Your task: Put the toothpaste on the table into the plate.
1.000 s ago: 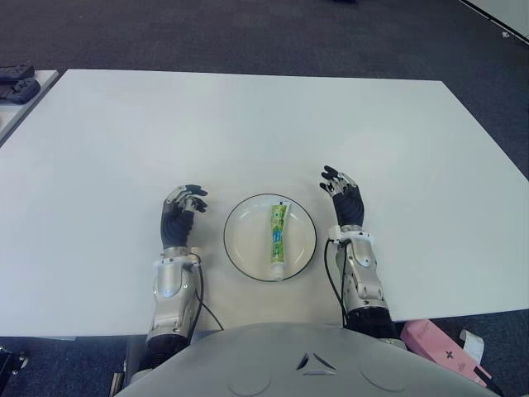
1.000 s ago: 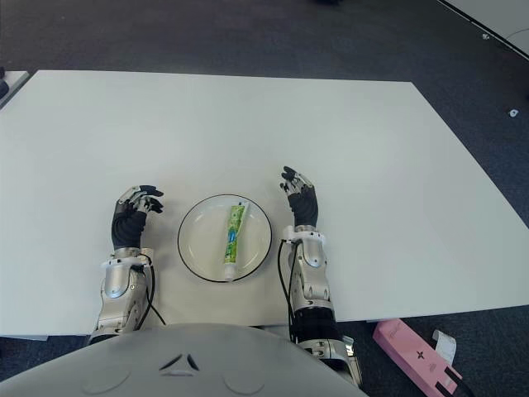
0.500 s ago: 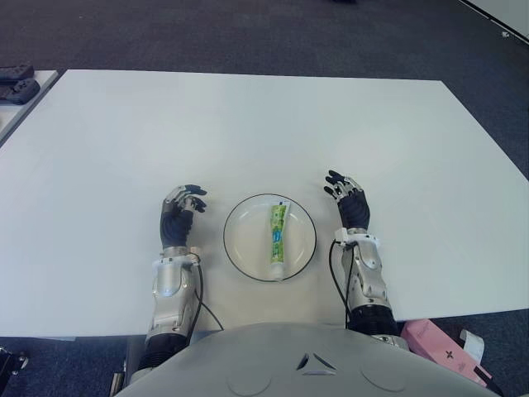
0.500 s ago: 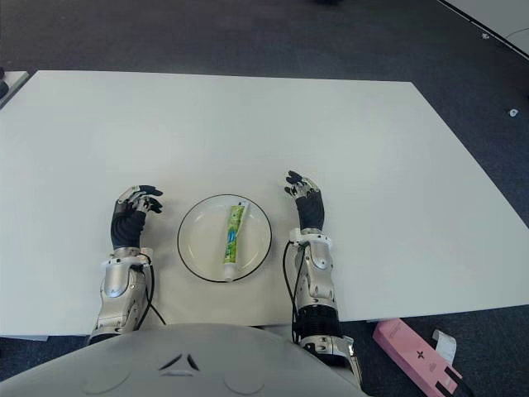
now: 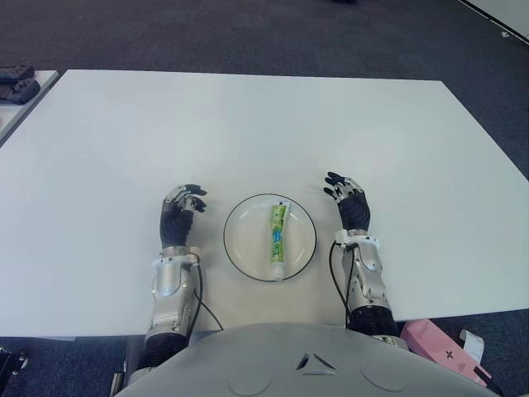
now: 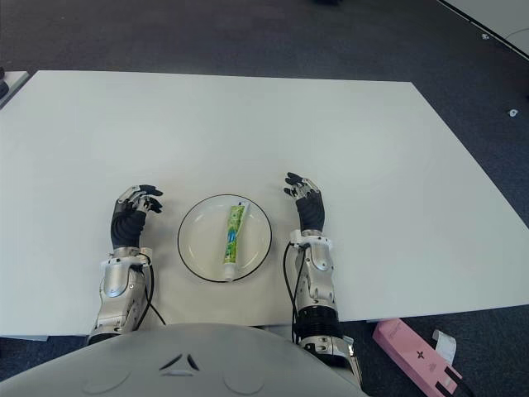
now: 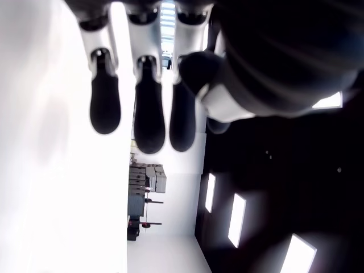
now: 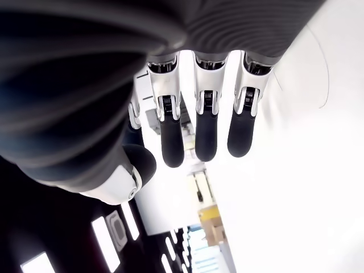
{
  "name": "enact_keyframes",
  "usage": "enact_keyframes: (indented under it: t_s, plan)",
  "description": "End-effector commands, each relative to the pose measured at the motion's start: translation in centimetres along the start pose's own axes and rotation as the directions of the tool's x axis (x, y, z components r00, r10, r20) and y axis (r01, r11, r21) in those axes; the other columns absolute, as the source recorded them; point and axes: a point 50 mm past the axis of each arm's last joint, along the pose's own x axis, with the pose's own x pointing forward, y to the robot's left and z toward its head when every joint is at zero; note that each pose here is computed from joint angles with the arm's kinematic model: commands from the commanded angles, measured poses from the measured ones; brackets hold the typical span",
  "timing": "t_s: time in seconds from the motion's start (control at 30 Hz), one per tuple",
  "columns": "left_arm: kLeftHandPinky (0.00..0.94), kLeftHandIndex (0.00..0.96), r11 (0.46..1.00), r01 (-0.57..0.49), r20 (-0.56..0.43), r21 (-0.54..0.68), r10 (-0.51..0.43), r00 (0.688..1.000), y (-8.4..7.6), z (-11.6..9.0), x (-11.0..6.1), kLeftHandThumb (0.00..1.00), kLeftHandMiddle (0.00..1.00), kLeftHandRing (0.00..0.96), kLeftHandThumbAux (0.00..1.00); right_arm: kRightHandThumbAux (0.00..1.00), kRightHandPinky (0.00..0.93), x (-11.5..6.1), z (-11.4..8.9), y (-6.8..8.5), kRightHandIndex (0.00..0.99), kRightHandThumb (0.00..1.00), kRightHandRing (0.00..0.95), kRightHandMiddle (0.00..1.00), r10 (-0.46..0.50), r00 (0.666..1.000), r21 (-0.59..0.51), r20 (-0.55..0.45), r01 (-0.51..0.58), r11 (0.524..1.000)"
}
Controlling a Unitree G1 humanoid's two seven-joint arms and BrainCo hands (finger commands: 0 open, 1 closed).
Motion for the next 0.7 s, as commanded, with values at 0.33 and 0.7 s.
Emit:
enact_keyframes:
  t_s: [0.33,0.7]
  plan:
    - [0.564,0.420,1.000,0.018,-0.091,-0.003,-0.018,0.996,0.35,-1.14,-0.86,0.834,0.479,0.582,0.676,0.733,0.456,-1.26,-2.14,-0.54,0.421,0.694,0.455,0.457,-0.051,0.989,0.016,-0.138,0.053,0.998]
    - [0.563,0.416,1.000,0.019,-0.103,0.000,-0.019,0.995,0.46,-1.30,-0.88,0.835,0.483,0.584,0.677,0.732,0.457,-1.90,-2.32,-0.10,0.424,0.700,0.454,0.462,-0.056,0.988,0.021,-0.147,0.060,0.998]
